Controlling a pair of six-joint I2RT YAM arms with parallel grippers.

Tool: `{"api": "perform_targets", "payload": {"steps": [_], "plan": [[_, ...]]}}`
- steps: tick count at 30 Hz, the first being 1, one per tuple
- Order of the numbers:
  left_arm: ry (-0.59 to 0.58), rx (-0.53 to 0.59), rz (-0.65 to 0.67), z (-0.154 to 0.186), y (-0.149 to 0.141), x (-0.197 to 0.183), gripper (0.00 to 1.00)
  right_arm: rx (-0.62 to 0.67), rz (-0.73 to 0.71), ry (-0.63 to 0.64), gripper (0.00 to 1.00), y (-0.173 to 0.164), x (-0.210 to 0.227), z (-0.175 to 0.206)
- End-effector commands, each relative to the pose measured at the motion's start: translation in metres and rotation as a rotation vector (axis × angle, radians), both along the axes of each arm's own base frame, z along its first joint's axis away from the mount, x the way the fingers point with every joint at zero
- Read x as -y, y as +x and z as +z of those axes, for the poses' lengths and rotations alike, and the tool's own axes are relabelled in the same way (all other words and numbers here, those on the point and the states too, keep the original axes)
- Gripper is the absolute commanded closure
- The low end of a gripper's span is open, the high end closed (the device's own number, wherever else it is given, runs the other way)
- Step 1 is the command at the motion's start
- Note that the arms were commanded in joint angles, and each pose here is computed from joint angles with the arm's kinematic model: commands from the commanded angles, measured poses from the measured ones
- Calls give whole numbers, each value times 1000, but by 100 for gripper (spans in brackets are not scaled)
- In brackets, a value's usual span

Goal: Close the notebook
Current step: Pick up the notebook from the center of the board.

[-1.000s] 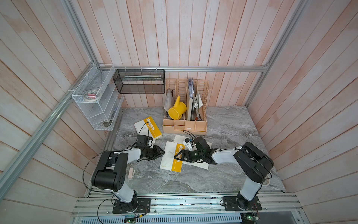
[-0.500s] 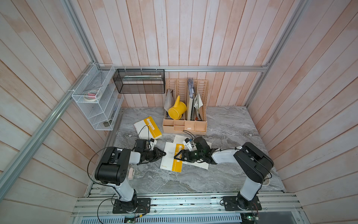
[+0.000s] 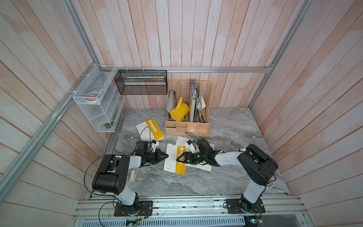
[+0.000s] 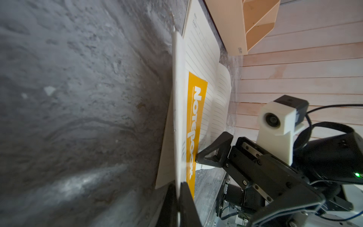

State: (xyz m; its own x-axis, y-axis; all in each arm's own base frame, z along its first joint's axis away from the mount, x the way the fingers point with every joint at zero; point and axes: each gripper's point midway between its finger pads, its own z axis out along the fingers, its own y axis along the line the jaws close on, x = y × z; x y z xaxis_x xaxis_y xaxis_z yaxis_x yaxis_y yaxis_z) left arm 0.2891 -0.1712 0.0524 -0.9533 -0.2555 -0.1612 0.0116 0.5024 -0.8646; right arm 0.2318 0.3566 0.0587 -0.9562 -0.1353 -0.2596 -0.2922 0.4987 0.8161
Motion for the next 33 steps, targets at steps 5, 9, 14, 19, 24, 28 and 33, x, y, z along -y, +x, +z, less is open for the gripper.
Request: {"api": "perform_targets", "payload": {"steps": [5, 9, 14, 19, 24, 28, 33], "plan": [[-6, -37, 47, 18, -6, -3, 100, 22, -23, -66, 2, 1, 14, 7], [18, -36, 55, 36, -2, -5, 100, 60, -33, -81, 2, 7, 18, 21], [22, -10, 35, 64, 2, -4, 100, 97, -43, -83, 2, 10, 23, 36], [38, 36, 36, 90, 5, -5, 100, 131, -64, -56, 2, 14, 29, 51], [37, 67, 45, 107, 9, -6, 100, 148, -76, -41, 2, 16, 34, 61], [46, 90, 49, 119, 11, -7, 100, 169, -89, -26, 2, 17, 39, 70], [64, 140, 93, 141, 21, -20, 100, 176, -111, -22, 2, 19, 48, 72]]}}
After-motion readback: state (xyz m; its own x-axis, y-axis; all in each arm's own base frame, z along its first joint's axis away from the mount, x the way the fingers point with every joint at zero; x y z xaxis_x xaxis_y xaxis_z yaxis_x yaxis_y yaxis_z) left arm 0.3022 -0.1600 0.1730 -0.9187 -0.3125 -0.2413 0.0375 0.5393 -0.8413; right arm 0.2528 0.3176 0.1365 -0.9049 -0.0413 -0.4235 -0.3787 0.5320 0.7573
